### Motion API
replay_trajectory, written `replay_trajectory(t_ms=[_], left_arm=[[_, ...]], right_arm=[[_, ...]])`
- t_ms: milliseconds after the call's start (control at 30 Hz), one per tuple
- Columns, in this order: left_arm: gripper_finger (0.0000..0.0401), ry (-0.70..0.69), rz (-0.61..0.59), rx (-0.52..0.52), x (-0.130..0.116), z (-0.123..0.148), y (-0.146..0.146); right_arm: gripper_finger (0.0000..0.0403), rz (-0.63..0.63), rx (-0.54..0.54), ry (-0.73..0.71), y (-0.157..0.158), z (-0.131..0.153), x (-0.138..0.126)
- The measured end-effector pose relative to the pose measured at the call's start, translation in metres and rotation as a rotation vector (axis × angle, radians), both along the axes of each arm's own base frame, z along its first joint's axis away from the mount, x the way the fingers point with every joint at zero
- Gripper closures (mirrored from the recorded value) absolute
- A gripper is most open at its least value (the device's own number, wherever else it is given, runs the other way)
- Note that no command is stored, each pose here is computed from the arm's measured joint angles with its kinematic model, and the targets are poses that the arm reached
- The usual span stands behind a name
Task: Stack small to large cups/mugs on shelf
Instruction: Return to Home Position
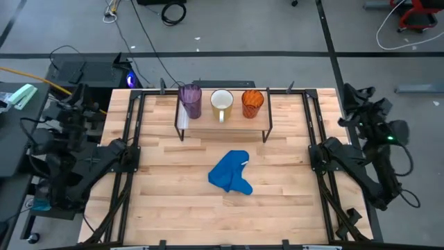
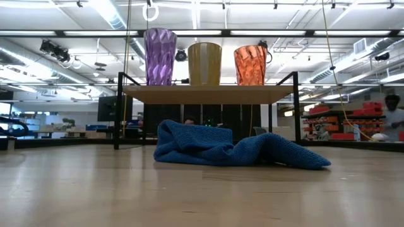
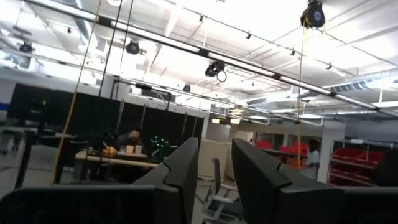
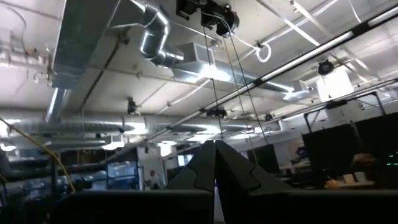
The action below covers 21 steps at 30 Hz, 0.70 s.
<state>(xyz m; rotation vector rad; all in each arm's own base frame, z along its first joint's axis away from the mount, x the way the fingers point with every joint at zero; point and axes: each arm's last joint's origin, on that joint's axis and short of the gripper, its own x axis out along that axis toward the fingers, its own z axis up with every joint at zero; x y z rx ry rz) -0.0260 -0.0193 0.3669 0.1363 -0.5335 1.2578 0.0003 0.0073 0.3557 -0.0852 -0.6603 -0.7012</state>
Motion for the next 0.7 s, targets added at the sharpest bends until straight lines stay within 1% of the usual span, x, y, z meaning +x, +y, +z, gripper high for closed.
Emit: replay_trajectory(t_ms=[133, 300, 367, 467, 700], left_arm=[[0.0294, -0.030, -0.020, -0.013, 0.008, -0.009, 0.011], [0.0294, -0.031, -0.037, -0.066, 0.018, -0.025, 0.026], [0.0294, -0.037, -0.043, -0.082, 0.023, -0.032, 0.031], [0.0294, -0.032, -0.052, -0.132, 0.029, -0.046, 0.041], [0.0294, -0.029, -0.070, -0.238, 0.042, -0.076, 0.059]], right_arm=[[0.0386, 0.033, -0.010, -0.052, -0.018, -0.020, 0.012], [0.0386, 0.057, 0.111, -0.029, -0.039, -0.051, 0.026], [0.0386, 0.069, 0.129, -0.040, -0.043, -0.058, 0.029], [0.0386, 0.077, 0.182, -0.027, -0.049, -0.070, 0.033], [0.0386, 0.096, 0.262, -0.019, -0.059, -0.092, 0.040]])
